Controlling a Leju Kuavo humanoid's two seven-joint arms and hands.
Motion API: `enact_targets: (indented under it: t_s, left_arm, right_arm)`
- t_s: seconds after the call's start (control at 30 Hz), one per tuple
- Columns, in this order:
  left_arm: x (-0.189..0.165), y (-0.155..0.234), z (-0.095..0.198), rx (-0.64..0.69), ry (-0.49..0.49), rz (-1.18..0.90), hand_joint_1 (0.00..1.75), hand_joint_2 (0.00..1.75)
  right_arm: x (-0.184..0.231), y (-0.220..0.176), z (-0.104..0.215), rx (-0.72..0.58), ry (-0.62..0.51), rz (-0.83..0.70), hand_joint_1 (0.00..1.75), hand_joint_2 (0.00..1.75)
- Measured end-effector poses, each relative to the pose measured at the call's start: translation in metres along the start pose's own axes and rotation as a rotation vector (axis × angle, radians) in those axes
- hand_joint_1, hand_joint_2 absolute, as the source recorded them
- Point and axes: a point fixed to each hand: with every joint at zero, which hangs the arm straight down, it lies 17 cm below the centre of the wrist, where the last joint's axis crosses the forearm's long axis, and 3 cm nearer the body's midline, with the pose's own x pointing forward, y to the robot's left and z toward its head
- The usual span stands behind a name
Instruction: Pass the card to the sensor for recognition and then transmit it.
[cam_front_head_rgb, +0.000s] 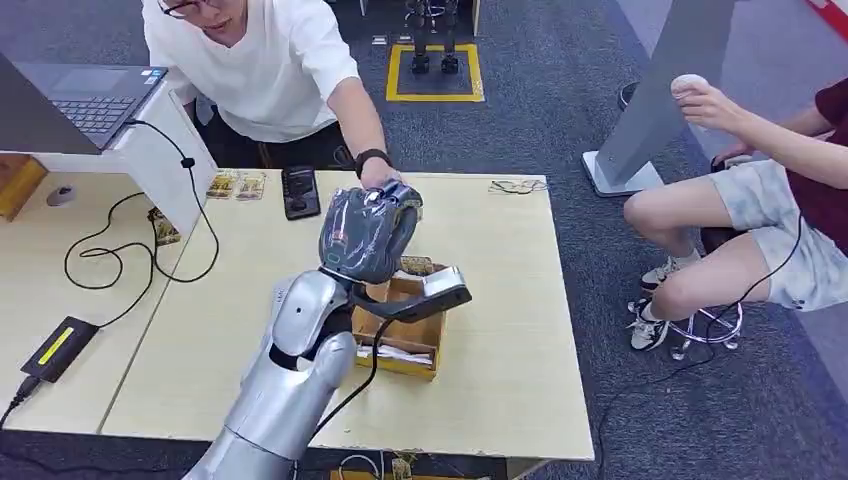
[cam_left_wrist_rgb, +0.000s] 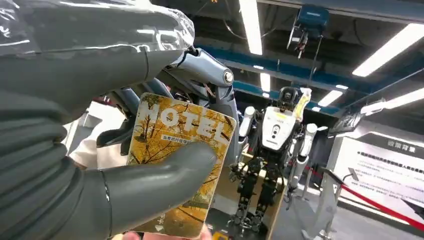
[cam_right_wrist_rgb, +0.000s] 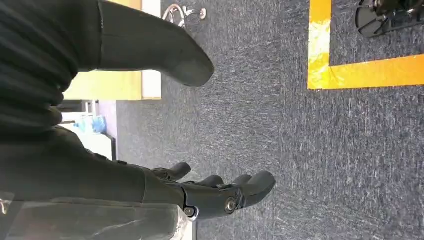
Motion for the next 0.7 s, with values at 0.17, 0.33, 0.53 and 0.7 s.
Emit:
enact_targets:
  t_s: [0.17, 0.33, 0.53, 0.7]
  left_arm:
    - [0.000, -0.001, -0.005, -0.008, 0.026, 0.010, 1.75, 1.75]
    - [-0.002, -0.003, -0.007, -0.011, 0.044, 0.005, 1.75, 1.75]
    - [-0.007, -0.008, -0.008, -0.022, 0.059, 0.005, 1.75, 1.75]
    - [-0.013, -0.011, -0.011, -0.029, 0.080, -0.015, 1.75, 1.75]
  right_arm:
    - [0.001, 0.000, -0.001, 0.003, -0.003, 0.006, 0.00, 1.75]
    - [0.001, -0.001, -0.001, 0.001, -0.002, 0.006, 0.00, 1.75]
    - [0.000, -0.004, -0.001, -0.005, 0.000, 0.005, 0.00, 1.75]
    - [0.000, -0.005, -0.001, -0.006, 0.000, 0.005, 0.00, 1.75]
